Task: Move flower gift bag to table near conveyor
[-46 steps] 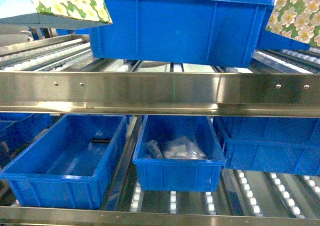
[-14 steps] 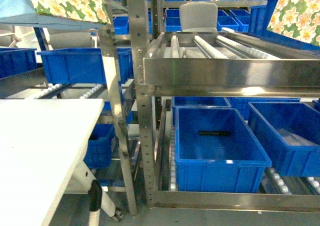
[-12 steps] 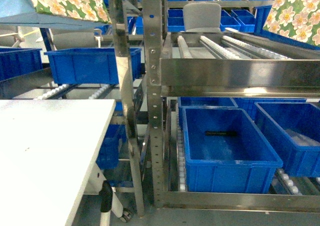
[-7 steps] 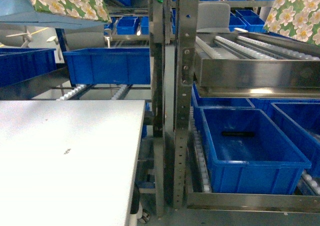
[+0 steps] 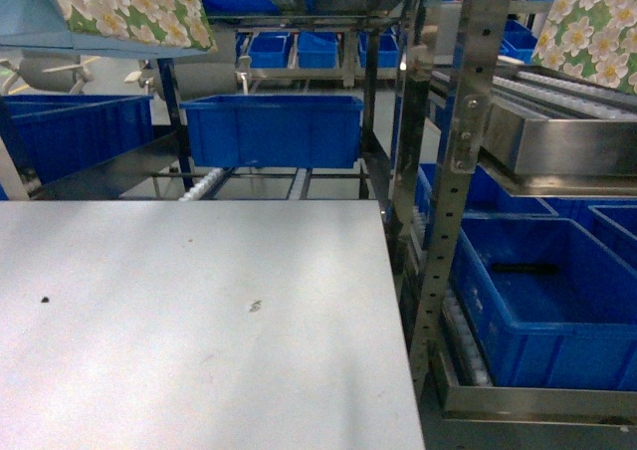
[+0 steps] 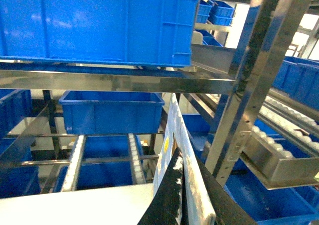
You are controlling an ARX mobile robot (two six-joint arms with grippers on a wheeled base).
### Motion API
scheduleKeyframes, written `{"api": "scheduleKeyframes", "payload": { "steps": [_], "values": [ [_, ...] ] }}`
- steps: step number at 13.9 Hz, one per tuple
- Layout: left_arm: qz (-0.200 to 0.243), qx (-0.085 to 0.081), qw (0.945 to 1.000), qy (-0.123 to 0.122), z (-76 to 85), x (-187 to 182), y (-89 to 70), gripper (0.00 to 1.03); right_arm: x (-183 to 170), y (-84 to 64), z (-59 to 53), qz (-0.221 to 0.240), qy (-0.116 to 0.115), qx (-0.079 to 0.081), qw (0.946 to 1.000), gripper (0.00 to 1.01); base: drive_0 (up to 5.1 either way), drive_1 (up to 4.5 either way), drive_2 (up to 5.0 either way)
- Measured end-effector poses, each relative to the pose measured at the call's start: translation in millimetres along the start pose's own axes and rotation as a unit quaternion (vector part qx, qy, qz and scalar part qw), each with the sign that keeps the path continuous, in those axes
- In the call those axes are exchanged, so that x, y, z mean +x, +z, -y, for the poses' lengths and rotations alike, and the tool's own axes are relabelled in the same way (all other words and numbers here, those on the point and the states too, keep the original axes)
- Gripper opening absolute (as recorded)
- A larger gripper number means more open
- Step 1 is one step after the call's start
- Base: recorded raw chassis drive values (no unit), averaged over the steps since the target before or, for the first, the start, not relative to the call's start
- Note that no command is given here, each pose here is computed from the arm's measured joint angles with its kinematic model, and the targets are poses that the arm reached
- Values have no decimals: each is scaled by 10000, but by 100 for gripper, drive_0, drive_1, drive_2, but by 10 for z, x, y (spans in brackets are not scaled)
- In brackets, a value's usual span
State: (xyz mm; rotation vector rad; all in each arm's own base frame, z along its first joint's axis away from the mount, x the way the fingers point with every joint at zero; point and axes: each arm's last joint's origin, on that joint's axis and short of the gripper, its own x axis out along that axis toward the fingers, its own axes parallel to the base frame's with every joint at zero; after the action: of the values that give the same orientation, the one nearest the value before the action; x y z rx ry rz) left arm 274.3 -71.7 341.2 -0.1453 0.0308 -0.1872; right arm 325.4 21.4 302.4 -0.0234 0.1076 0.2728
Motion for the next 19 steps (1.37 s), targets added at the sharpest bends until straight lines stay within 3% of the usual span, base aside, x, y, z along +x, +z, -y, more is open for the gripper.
{"api": "scheduleKeyframes", "payload": {
  "steps": [19],
  "values": [
    [3, 0, 10000, 9, -4, 0, 1, 2, -4, 8, -1, 24, 1, -6, 10000, 2, -488, 222, 269]
  ]
}}
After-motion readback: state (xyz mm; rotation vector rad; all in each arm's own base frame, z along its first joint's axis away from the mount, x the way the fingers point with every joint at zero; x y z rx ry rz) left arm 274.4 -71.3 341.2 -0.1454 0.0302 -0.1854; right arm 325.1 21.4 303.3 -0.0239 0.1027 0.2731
